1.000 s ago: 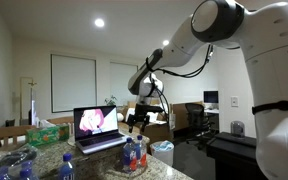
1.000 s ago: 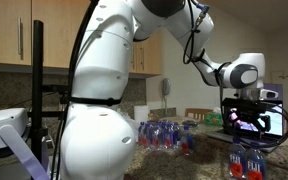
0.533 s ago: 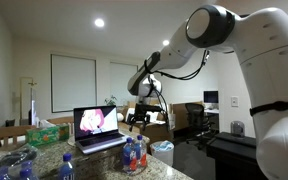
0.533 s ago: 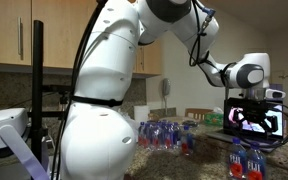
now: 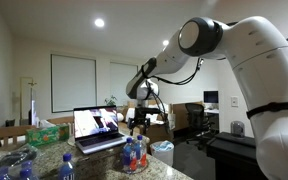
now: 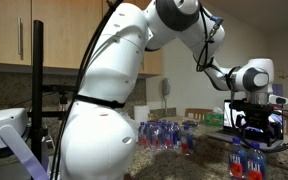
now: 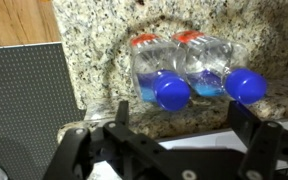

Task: Move the bottles to the left side of the counter

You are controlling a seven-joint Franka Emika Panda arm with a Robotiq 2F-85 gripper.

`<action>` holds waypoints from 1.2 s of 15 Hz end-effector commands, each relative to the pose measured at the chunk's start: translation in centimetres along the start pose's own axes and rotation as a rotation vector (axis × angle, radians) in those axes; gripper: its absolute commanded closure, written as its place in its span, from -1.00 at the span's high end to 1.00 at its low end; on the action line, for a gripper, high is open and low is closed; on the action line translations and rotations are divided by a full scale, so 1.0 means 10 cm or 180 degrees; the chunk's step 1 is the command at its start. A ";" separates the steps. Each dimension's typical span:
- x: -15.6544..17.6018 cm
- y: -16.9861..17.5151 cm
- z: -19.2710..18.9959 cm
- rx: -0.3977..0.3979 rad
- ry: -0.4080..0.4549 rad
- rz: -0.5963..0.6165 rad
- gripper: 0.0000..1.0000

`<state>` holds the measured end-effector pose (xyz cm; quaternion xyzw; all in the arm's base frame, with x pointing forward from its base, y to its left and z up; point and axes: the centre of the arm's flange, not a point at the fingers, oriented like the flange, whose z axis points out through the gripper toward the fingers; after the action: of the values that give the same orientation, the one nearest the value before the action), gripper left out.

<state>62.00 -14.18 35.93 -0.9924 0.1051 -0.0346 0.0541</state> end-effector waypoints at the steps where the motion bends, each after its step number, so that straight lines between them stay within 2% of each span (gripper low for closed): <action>1: 0.08 -0.01 0.03 -0.0088 -0.0142 0.0087 1.00; 2: 0.09 -0.01 0.04 -0.0105 -0.0162 0.0089 1.00; 3: 0.10 -0.01 0.05 -0.0120 -0.0184 0.0101 0.67; 4: 0.11 -0.02 0.07 -0.0132 -0.0208 0.0098 0.46; 13: 0.14 -0.09 0.06 -0.0275 -0.0327 0.0074 -0.74; 14: 0.15 -0.08 0.05 -0.0305 -0.0317 0.0089 -0.78; 15: 0.15 -0.08 0.03 -0.0319 -0.0313 0.0101 -0.72; 18: 0.15 -0.05 0.00 -0.0364 -0.0323 0.0130 -0.72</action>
<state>63.37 -13.88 35.48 -0.9936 0.1104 0.0103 0.0195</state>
